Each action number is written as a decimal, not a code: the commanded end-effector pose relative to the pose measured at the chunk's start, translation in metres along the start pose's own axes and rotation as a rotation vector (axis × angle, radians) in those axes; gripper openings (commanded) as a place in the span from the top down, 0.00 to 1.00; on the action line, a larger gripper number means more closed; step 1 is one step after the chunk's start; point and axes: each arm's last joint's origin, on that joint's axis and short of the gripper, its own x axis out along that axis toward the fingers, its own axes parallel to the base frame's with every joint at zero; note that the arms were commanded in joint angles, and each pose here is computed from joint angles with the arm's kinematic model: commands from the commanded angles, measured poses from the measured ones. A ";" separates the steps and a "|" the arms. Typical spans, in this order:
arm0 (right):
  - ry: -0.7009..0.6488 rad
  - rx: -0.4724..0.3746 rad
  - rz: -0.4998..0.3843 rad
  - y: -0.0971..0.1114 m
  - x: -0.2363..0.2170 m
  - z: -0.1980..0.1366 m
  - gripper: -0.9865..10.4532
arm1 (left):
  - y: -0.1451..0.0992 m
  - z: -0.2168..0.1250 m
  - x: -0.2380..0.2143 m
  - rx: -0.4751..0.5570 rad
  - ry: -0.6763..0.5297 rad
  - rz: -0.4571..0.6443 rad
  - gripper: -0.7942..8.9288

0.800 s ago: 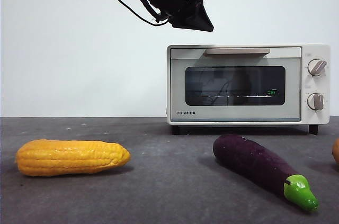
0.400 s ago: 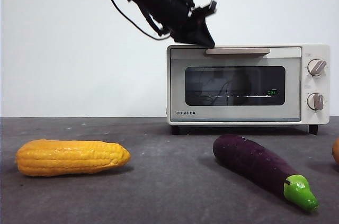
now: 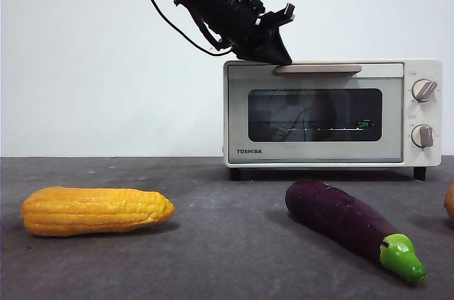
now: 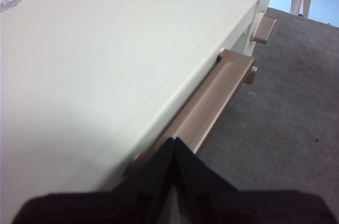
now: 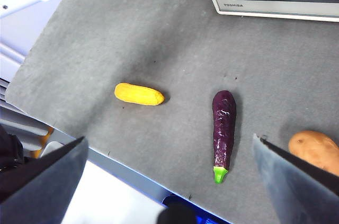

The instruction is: Take the eggplant from the table,put the eggplant in the oven

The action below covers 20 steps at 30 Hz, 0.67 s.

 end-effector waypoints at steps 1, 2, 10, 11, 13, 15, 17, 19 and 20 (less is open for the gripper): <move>-0.002 -0.009 0.005 0.001 -0.001 0.000 0.36 | -0.001 -0.009 0.008 0.011 0.030 -0.011 0.92; -0.002 -0.009 0.005 0.001 -0.001 0.000 0.36 | -0.001 -0.009 0.008 0.012 0.035 -0.014 0.92; 0.006 -0.005 0.004 0.001 -0.001 -0.001 0.36 | -0.008 -0.025 0.022 -0.007 0.108 -0.047 0.92; 0.006 -0.005 0.004 0.001 -0.001 -0.001 0.36 | -0.011 -0.027 0.025 -0.007 0.117 -0.055 0.92; 0.006 -0.006 0.004 0.001 -0.001 -0.001 0.36 | -0.016 -0.028 0.027 -0.006 0.127 -0.069 0.92; 0.003 -0.007 0.004 0.001 -0.001 -0.001 0.36 | -0.022 -0.027 0.029 0.001 0.128 -0.080 0.92; 0.003 -0.007 0.004 0.001 -0.001 -0.001 0.36 | -0.029 -0.026 0.030 0.014 0.125 -0.092 0.92; 0.003 -0.007 0.004 0.001 -0.001 -0.001 0.36 | -0.035 -0.026 0.032 0.019 0.126 -0.103 0.92; 0.003 -0.007 0.004 0.001 -0.001 -0.001 0.36 | -0.038 -0.026 0.033 0.021 0.128 -0.109 0.92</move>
